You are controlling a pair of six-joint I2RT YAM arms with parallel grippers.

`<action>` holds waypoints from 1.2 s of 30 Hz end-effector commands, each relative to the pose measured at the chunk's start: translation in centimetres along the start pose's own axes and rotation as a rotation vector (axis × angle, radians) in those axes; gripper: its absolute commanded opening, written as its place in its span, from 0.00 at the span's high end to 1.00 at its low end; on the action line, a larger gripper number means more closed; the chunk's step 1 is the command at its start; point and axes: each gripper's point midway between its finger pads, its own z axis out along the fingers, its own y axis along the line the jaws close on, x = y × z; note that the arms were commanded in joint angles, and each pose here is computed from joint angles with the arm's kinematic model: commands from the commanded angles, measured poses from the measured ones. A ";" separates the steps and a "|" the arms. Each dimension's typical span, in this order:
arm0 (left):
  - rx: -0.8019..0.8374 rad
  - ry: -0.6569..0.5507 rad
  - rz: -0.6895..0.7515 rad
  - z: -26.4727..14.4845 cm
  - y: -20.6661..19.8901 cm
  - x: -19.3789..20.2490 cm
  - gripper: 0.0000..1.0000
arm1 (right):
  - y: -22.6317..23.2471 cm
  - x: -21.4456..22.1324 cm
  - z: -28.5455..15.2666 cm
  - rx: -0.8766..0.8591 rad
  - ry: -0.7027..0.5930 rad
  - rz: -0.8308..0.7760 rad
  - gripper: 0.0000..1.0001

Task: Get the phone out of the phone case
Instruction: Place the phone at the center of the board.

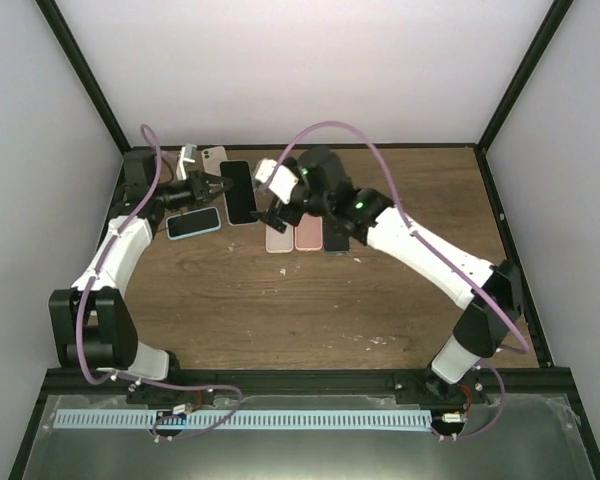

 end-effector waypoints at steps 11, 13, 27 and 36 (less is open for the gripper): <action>0.203 -0.053 0.319 0.3 -11.9 -0.3 1.00 | -2.6 -0.5 -6.7 -0.652 -0.188 0.726 0.06; 0.225 -0.047 0.328 0.6 -13.0 -0.1 1.00 | -1.9 -0.7 -7.0 -0.727 -0.208 0.750 0.07; 0.353 -0.006 0.328 1.7 -16.4 1.0 1.00 | -1.0 -1.2 -6.3 -0.958 -0.224 0.887 0.51; 0.326 0.004 0.351 2.4 -15.8 1.4 1.00 | -1.0 -1.3 -6.3 -1.010 -0.221 0.916 0.85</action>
